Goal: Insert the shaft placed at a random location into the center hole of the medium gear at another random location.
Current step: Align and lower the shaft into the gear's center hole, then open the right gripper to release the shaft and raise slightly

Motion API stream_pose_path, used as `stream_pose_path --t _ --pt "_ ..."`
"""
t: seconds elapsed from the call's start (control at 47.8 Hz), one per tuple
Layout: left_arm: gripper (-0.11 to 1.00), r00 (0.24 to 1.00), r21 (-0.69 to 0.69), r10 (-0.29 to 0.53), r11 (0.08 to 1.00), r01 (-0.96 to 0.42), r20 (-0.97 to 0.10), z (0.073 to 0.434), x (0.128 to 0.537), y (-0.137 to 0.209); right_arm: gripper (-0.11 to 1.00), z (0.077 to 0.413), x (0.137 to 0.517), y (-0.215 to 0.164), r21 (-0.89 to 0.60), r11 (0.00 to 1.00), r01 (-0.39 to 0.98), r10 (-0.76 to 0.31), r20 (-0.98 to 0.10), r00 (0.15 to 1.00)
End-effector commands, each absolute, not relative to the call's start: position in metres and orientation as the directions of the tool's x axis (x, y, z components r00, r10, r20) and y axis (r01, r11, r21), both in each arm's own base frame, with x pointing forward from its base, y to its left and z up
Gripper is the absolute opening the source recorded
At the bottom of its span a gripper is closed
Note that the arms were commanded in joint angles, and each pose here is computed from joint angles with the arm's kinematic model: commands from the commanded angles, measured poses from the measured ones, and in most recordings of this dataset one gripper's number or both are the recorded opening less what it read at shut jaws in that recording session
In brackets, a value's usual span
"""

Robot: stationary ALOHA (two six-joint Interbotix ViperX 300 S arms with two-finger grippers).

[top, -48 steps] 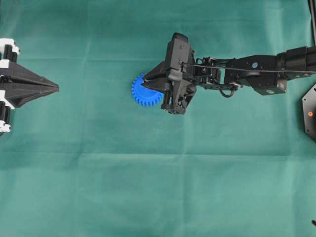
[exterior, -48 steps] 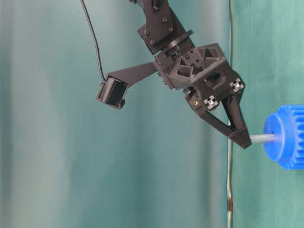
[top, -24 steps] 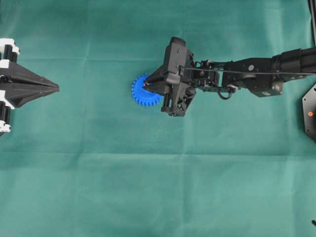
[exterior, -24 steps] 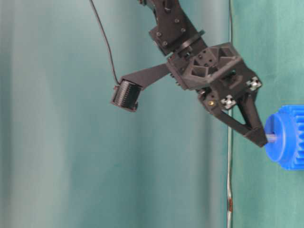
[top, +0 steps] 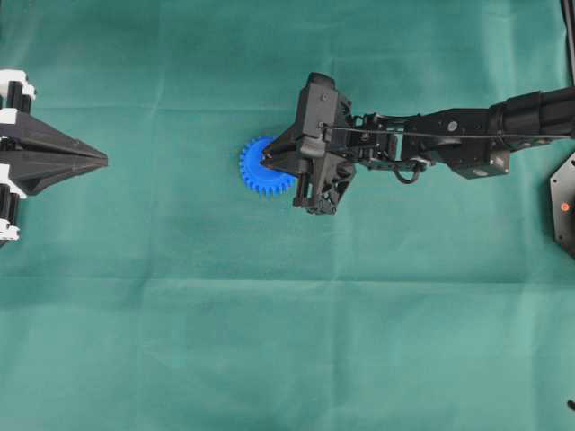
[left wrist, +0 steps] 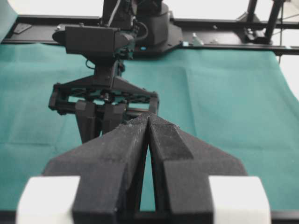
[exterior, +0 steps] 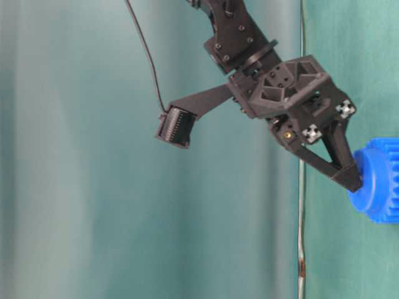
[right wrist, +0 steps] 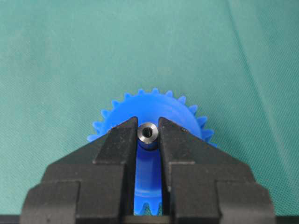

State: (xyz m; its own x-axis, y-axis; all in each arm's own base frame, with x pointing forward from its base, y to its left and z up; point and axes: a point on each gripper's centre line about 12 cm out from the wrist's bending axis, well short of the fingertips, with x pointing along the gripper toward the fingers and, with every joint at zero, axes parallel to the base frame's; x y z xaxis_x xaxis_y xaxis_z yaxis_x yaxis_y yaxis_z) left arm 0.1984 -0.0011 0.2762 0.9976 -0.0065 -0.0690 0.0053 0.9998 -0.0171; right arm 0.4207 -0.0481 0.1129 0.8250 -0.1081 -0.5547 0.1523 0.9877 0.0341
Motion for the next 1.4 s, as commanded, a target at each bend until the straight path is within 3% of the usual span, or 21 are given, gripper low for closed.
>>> stream_pose_path --t 0.0,0.753,0.815,0.982,1.045,1.38 --pt "0.00 0.999 -0.016 -0.008 1.000 0.008 -0.052 0.283 0.201 -0.001 0.13 0.125 0.429 -0.045 0.051 0.987 0.152 -0.105 -0.513 0.852" --pt "0.00 0.998 -0.016 -0.010 1.000 0.009 -0.055 0.283 0.201 -0.002 0.15 0.124 0.430 -0.046 0.051 0.987 0.154 -0.106 -0.519 0.849" --pt "0.00 0.998 -0.016 -0.010 1.000 0.009 -0.055 0.283 0.201 -0.002 0.23 0.126 0.430 -0.046 0.051 0.987 0.154 -0.106 -0.516 0.850" --pt "0.00 0.998 -0.016 -0.010 1.000 0.009 -0.055 0.283 0.201 -0.002 0.67 0.133 0.430 -0.046 0.052 0.987 0.153 -0.106 -0.505 0.856" --pt "0.00 0.998 -0.016 -0.010 1.000 0.009 -0.055 0.283 0.201 -0.002 0.77 0.137 0.428 -0.046 0.052 0.987 0.152 -0.106 -0.503 0.858" --pt "0.00 0.998 -0.014 -0.010 1.000 0.009 -0.057 0.282 0.201 -0.002 0.73 0.161 0.415 -0.044 0.049 0.988 0.147 -0.106 -0.475 0.874"
